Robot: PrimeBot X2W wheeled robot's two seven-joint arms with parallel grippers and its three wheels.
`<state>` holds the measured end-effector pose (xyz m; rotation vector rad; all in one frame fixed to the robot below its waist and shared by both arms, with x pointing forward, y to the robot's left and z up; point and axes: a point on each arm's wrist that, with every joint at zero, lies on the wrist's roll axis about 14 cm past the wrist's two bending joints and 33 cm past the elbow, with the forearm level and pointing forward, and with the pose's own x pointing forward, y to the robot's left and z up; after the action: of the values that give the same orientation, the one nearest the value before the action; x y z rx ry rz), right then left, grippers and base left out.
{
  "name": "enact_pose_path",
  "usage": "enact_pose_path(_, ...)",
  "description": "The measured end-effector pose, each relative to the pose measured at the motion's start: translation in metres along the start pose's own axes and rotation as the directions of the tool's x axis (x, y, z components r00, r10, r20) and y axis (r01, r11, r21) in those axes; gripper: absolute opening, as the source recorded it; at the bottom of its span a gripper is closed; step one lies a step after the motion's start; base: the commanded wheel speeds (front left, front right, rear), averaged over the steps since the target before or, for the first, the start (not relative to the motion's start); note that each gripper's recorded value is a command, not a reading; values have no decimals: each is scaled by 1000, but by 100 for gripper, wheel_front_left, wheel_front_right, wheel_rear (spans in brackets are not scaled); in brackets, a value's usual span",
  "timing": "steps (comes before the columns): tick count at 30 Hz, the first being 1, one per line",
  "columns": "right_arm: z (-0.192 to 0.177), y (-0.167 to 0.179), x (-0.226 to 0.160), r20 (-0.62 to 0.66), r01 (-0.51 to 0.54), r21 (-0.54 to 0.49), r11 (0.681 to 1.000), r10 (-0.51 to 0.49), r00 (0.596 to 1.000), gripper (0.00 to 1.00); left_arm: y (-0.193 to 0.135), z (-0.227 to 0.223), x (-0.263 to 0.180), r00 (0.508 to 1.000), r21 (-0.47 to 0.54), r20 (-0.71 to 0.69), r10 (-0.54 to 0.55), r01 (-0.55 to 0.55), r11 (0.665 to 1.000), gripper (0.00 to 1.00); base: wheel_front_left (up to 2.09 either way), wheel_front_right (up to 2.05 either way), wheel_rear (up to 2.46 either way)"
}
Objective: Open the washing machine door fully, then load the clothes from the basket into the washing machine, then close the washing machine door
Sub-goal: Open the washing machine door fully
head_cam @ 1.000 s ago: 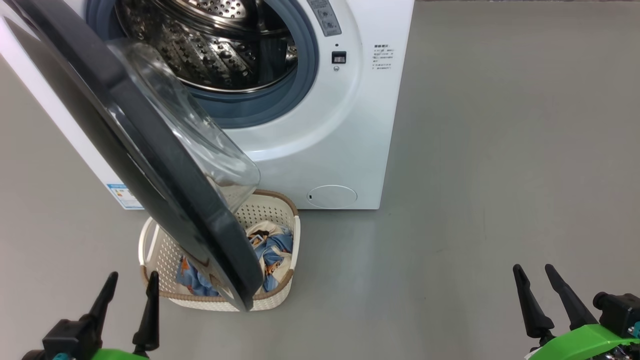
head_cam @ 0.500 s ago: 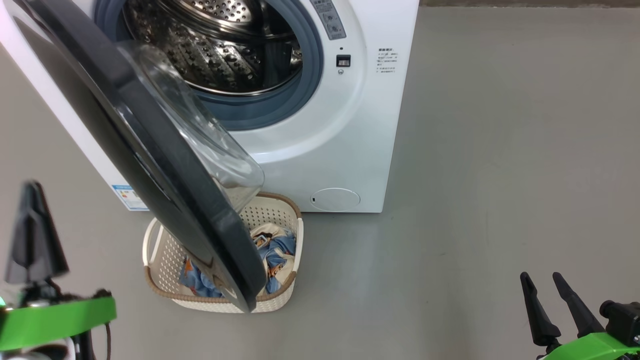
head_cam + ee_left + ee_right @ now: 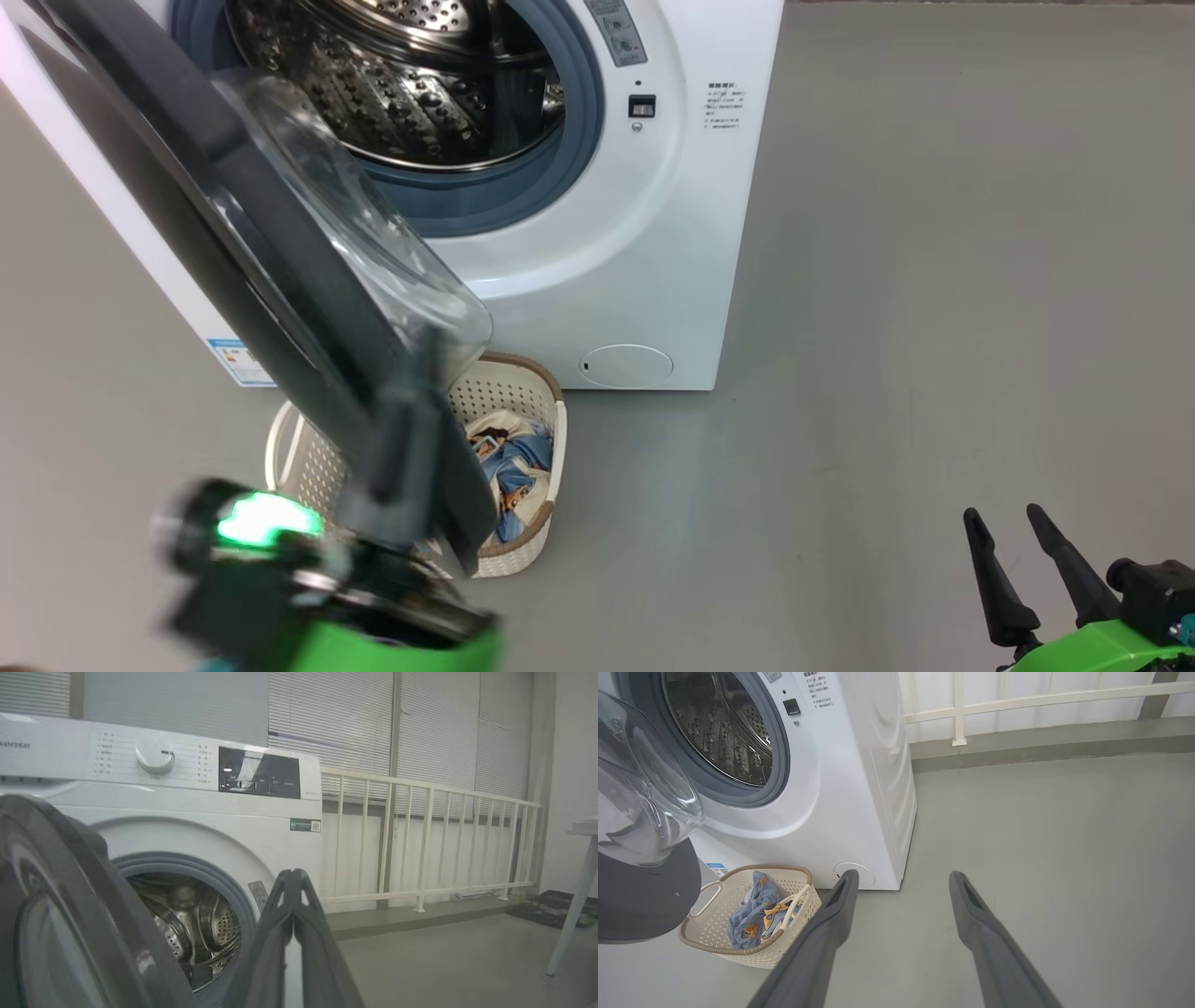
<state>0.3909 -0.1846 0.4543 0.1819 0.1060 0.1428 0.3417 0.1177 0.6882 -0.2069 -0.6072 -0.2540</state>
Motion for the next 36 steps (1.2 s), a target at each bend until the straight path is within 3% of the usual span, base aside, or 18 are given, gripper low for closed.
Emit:
enact_pose_path(5,-2,0,-1,-6,1,-2,1000,-1,1000,100,-27,-65,-17,975,-137,-215,-51,22,990,0,0,0,0)
enact_pose_path(11,-4,-1,-2,-10,3,-4,1000,-3,1000,100,-19,-128,-42,913,-170,-409,-12,-63,983,0,0,0,0)
enact_pose_path(21,-1,0,-3,-3,2,-4,1000,-2,1000,100,-5,-154,-47,886,-157,-462,30,-115,981,0,0,0,0)
enact_pose_path(36,0,17,9,-2,-55,-22,998,55,999,100,8,-149,-54,885,-142,-456,93,-175,974,0,0,0,0)
